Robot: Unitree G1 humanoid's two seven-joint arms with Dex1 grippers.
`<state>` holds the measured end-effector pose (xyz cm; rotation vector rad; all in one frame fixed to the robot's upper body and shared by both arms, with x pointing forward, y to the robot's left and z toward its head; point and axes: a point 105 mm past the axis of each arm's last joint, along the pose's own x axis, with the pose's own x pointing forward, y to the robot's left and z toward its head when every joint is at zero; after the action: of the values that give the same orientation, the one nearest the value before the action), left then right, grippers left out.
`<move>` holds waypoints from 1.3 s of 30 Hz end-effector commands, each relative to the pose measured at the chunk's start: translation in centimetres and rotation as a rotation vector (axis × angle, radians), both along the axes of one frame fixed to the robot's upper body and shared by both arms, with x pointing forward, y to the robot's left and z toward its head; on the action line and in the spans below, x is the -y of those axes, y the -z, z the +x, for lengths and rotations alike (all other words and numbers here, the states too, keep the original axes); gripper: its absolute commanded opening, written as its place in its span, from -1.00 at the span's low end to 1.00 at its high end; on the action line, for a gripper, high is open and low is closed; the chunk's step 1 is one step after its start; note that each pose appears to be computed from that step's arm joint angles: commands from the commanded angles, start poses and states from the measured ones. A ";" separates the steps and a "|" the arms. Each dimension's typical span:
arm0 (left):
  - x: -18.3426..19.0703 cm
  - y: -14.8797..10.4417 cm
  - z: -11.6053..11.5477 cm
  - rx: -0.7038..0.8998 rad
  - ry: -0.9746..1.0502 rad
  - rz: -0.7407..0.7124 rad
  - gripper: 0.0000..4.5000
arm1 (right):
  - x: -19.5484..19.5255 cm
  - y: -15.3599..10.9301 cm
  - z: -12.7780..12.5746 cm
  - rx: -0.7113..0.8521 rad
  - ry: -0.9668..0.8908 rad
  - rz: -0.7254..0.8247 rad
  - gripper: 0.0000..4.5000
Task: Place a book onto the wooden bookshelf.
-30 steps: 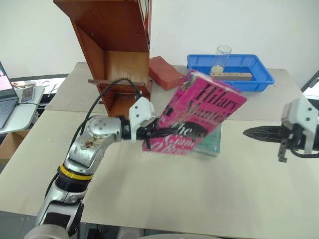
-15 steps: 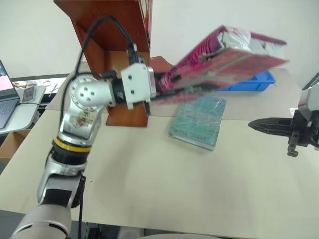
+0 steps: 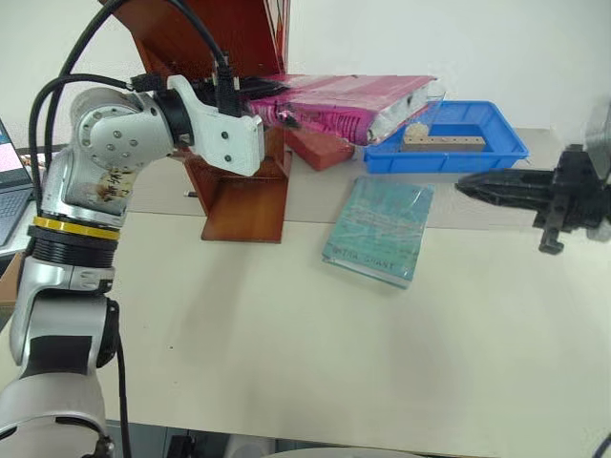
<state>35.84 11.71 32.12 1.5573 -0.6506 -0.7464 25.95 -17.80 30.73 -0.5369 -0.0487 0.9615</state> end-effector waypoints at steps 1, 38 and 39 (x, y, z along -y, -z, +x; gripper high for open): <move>-2.1 -0.8 0.8 0.002 -0.134 0.059 -0.71 | -0.5 -1.2 0.4 0.056 -0.019 0.028 -1.00; -10.7 -2.3 -2.6 -0.414 -0.477 -0.254 0.99 | -0.3 -0.4 2.5 0.080 -0.073 -0.018 -1.00; -11.3 -2.7 -3.0 -0.463 -0.477 -0.332 0.99 | -0.1 -0.3 2.6 0.080 -0.072 -0.025 -1.00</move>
<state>34.18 21.76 31.89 1.2179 0.0057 -0.6313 28.79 -17.46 30.04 -0.5451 -0.0918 1.0223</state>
